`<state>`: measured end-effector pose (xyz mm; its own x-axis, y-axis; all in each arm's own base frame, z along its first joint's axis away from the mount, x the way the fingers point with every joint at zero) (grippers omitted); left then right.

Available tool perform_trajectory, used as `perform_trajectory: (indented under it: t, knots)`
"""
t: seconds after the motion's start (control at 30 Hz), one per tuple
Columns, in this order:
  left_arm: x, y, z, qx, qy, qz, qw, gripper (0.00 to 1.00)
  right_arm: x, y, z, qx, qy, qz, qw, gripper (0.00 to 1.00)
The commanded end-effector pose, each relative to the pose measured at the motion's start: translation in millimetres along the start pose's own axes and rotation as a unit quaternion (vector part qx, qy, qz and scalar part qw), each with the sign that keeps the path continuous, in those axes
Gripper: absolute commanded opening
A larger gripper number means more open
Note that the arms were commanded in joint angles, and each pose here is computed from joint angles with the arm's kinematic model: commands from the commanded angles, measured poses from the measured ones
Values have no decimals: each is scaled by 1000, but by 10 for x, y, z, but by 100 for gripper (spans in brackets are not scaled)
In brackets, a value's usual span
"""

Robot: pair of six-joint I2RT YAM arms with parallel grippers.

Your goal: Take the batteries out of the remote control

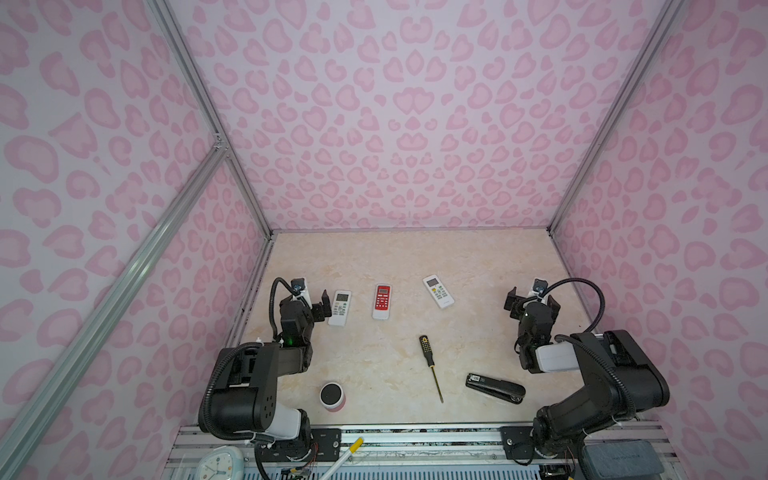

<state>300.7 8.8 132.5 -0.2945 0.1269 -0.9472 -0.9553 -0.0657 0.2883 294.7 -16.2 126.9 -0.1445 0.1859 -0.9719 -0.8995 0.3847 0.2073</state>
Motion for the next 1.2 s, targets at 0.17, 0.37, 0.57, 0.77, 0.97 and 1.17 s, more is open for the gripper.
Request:
perform_trajectory:
  t: [0.17, 0.37, 0.57, 0.77, 0.97, 1.17]
  knots:
    - [-66, 8, 8, -1, 0, -18, 1000, 97, 6, -10, 7, -1, 0, 3, 1000, 100]
    - [-64, 5, 29, 4, 4, -19, 1000, 97, 1, 0, 7, -3, -1, 0, 1000, 99]
    - [-119, 27, 4, 20, -5, -26, 999, 97, -174, 94, 52, -14, 7, -7, 1000, 99]
    - [-525, 106, 114, -22, 24, -3, 999, 97, -554, 166, 265, -1, 13, 21, 1000, 100]
    - [-799, 13, 34, -8, 116, 104, 988, 91, -752, 194, 639, -57, -20, 132, 989, 99]
    - [-840, -47, -677, 52, 72, 171, 981, 89, -576, 411, 1171, -145, -20, 197, 969, 98]
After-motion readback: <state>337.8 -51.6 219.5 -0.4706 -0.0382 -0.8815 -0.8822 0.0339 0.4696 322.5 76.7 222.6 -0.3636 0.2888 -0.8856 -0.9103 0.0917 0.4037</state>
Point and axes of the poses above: each gripper's point midway between its finger pads, its own y axis back along the fingers, its own z axis along the line the jaws close on, x = y × z, the point moved 9 cm from there along y, back along the fingers, and after that the axes turned 10 degrees about -y, right-handed, at the moved point
